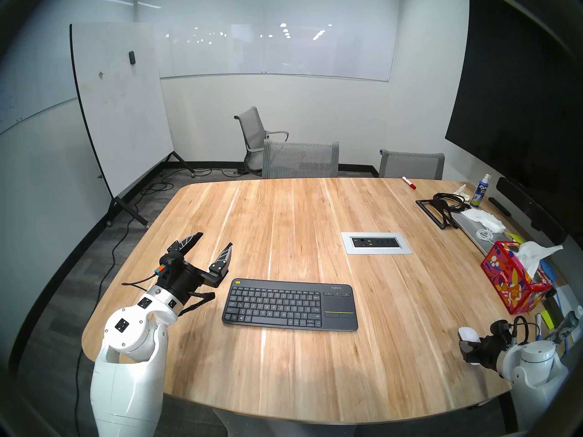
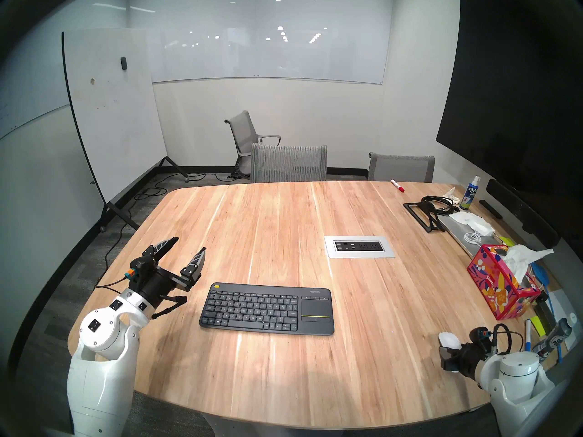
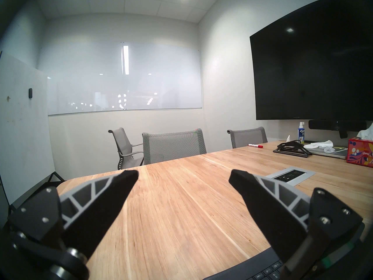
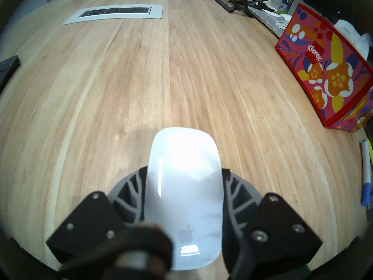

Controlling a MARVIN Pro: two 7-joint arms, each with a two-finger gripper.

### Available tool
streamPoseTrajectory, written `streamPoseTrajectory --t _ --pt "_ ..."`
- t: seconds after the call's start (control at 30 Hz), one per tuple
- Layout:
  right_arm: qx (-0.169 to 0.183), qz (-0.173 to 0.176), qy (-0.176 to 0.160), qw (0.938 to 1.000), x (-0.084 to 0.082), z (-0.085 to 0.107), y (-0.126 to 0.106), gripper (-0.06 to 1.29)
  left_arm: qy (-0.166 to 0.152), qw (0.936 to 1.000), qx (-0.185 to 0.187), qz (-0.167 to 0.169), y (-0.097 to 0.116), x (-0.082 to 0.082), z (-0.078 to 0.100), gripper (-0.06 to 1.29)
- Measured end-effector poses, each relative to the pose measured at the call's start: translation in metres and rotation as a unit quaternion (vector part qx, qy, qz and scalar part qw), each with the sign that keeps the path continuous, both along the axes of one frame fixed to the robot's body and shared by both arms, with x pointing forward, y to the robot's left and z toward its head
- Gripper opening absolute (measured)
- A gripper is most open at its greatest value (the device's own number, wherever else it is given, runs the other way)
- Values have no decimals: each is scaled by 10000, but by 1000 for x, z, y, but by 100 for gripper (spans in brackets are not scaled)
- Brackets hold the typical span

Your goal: Put the mouse beside the keyboard

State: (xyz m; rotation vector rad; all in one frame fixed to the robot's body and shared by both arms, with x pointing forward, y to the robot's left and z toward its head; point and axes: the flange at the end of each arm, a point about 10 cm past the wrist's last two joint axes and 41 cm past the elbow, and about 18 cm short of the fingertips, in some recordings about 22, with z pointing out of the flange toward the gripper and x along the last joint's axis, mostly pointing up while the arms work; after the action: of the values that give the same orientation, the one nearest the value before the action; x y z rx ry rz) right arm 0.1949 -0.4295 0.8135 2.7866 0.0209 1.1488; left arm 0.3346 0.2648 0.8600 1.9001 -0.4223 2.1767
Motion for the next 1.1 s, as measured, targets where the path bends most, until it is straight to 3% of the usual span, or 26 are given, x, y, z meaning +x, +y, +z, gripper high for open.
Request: streamPoseTrajectory --t 0.53,1.1 --pt "191 360 -454 9981 13 10 56 51 0 10000 0 -1 0 0 0 125" --pt "462 411 -1069 9924 30 16 117 51 0 10000 -1 -1 0 0 0 125"
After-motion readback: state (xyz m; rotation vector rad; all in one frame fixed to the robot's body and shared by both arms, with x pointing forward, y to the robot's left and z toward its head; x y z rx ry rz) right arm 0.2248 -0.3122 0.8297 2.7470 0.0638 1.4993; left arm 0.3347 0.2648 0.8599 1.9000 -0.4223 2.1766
